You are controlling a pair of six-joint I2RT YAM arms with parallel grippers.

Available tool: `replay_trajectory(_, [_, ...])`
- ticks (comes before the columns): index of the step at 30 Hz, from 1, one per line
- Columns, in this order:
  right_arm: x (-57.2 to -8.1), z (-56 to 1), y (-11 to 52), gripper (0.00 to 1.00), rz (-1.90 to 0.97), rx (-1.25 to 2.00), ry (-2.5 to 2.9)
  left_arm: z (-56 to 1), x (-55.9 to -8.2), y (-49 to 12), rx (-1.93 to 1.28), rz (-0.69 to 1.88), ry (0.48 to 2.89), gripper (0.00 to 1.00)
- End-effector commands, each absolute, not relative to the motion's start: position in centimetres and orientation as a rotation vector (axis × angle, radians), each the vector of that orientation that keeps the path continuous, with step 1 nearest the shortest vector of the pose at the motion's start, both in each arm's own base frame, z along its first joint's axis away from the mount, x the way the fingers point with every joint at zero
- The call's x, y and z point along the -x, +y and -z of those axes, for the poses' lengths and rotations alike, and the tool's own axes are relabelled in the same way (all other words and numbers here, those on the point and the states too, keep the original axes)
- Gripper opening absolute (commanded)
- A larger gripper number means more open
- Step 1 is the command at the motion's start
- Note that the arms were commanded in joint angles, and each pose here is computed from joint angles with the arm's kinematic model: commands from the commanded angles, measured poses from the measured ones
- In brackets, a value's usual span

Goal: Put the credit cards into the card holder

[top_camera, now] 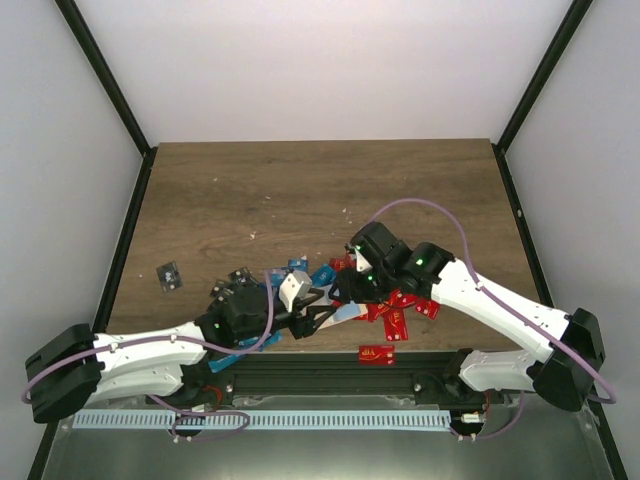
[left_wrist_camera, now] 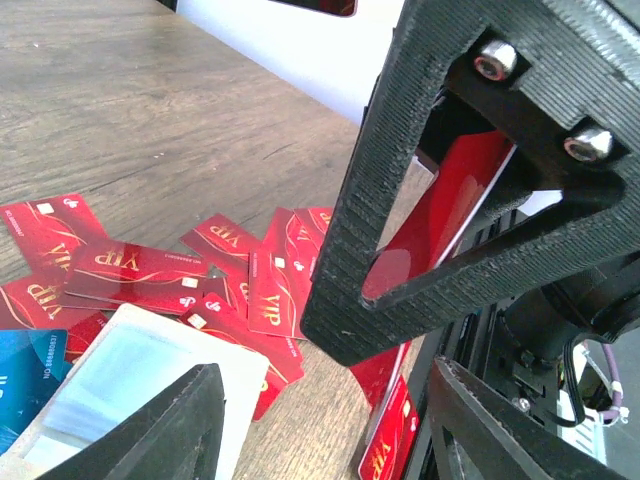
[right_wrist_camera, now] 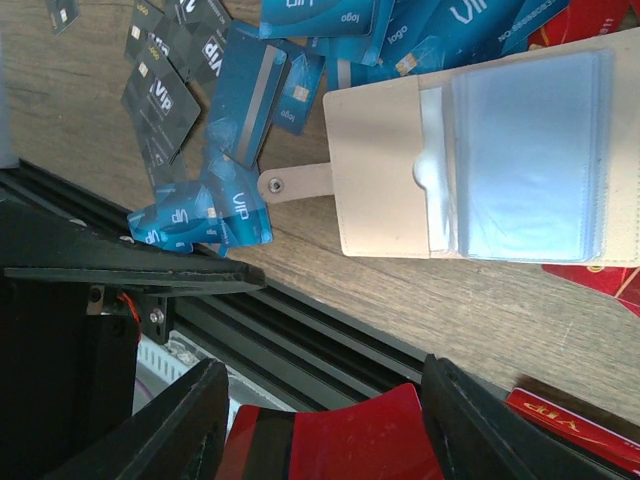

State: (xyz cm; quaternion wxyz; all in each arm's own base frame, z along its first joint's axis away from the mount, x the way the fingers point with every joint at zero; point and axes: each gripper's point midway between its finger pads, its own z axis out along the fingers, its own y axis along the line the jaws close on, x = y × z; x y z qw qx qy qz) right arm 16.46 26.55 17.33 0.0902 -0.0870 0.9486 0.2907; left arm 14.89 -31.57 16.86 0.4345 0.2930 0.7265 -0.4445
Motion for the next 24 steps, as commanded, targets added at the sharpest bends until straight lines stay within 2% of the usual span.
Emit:
replay_trajectory(1, [-16.3, -19.8, 27.6, 0.52, -0.97, 0.317, 2.76, -17.4, -14.9, -31.8, -0.749, 1.113, 1.774, 0.56])
replay_trajectory(7, [-16.0, -20.0, 28.4, 0.53, -1.031, 0.345, 2.753, -18.1, -13.1, -33.1, -0.832, 1.242, 1.697, 0.47])
replay_trajectory(13, [-15.8, -19.9, 28.7, 0.55, -1.062, 0.357, 2.751, -19.0, -12.6, -33.5, -0.845, 1.293, 1.642, 0.09])
replay_trajectory(14, [-15.8, -19.9, 28.7, 0.55, -1.068, 0.361, 2.75, -19.2, -12.4, -33.5, -0.845, 1.304, 1.632, 0.05])
replay_trajectory(16, [-15.8, -20.0, 28.9, 0.58, -1.077, 0.366, 2.746, -19.5, -12.1, -33.4, -0.845, 1.329, 1.617, 0.04])
replay_trajectory(19, [-16.1, -19.9, 28.7, 0.7, -1.056, 0.354, 2.739, -19.5, -12.1, -33.1, -0.818, 1.342, 1.63, 0.04])
replay_trajectory(23, [-17.6, -19.5, 27.7, 0.99, -0.958, 0.28, 2.724, -19.0, -12.2, -32.5, -0.753, 1.359, 1.699, 0.04])
replay_trajectory(24, [-18.0, -19.3, 27.3, 1.0, -0.938, 0.26, 2.716, -18.7, -12.2, -32.2, -0.734, 1.366, 1.724, 0.04])
